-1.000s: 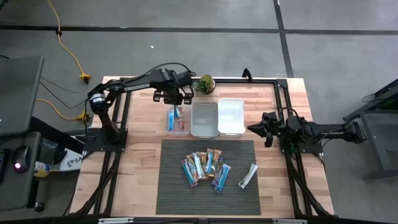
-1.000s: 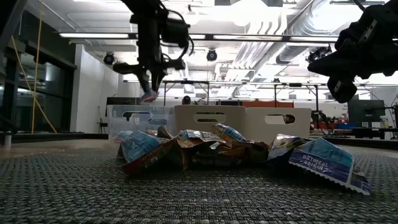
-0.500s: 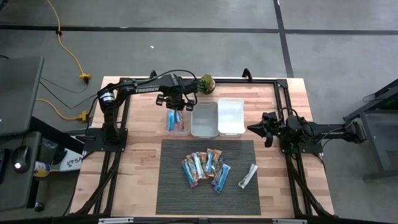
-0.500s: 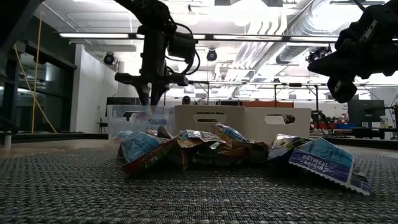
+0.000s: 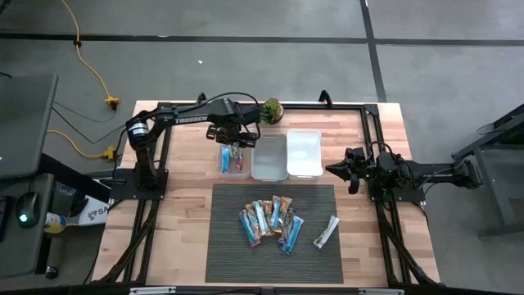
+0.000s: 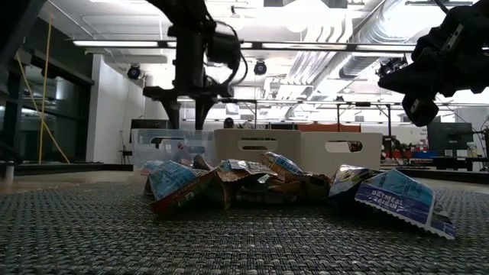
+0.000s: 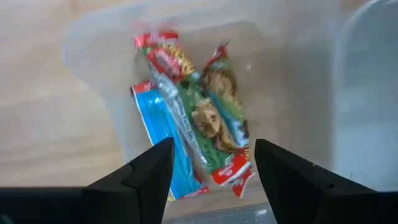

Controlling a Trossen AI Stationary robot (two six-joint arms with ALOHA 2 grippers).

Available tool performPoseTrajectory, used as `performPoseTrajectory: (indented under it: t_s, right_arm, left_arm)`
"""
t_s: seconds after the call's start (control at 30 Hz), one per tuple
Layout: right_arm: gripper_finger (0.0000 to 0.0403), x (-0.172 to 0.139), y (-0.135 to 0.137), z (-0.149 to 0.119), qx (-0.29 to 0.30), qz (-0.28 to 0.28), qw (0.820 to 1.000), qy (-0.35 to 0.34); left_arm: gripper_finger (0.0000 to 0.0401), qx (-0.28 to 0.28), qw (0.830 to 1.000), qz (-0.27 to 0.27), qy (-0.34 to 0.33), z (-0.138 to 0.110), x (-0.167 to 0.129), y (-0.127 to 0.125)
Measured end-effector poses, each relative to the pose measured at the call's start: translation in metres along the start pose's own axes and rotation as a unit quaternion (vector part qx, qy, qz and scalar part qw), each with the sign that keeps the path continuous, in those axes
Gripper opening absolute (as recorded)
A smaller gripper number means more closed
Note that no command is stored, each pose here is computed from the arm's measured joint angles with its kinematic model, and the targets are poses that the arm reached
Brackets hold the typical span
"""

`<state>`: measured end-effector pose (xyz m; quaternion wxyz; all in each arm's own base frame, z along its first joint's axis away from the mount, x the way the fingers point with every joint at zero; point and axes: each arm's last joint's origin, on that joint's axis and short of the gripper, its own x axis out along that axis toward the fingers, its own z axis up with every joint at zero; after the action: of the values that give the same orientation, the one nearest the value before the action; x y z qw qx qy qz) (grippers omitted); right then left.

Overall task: Pick and place Granola Bars by type
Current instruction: Put the red granola bar into the transparent bin

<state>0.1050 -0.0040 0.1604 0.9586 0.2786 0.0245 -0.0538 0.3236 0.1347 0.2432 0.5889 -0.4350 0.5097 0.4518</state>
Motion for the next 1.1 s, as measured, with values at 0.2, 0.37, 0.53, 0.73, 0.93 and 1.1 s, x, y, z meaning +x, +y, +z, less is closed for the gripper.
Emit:
performPoseTrajectory:
  t_s: [0.2, 0.37, 0.53, 0.73, 0.93, 1.1]
  right_arm:
    - [0.0000, 0.000, 0.000, 0.000, 0.000, 0.000, 1.000, 0.000]
    - [0.0000, 0.000, 0.000, 0.000, 0.000, 0.000, 1.000, 0.000]
    - [0.0000, 0.000, 0.000, 0.000, 0.000, 0.000, 1.000, 0.001]
    - [0.0000, 0.000, 0.000, 0.000, 0.000, 0.000, 1.000, 0.000]
    - [0.0000, 0.000, 0.000, 0.000, 0.000, 0.000, 1.000, 0.001]
    - [0.0000, 0.000, 0.000, 0.000, 0.000, 0.000, 1.000, 0.001]
  left_arm:
    - [0.0223, 0.006, 0.996, -0.023, -0.084, -0.012, -0.039, 0.007]
    - [0.0223, 0.026, 0.984, -0.076, -0.158, -0.036, -0.080, 0.011]
    - [0.0223, 0.048, 0.958, -0.147, -0.240, -0.071, -0.121, 0.012]
    - [0.0223, 0.007, 0.924, -0.215, -0.315, -0.121, -0.153, 0.014]
    - [0.0223, -0.044, 0.898, -0.269, -0.347, -0.169, -0.165, 0.012]
    - [0.0223, -0.083, 0.878, -0.317, -0.350, -0.204, -0.167, 0.012]
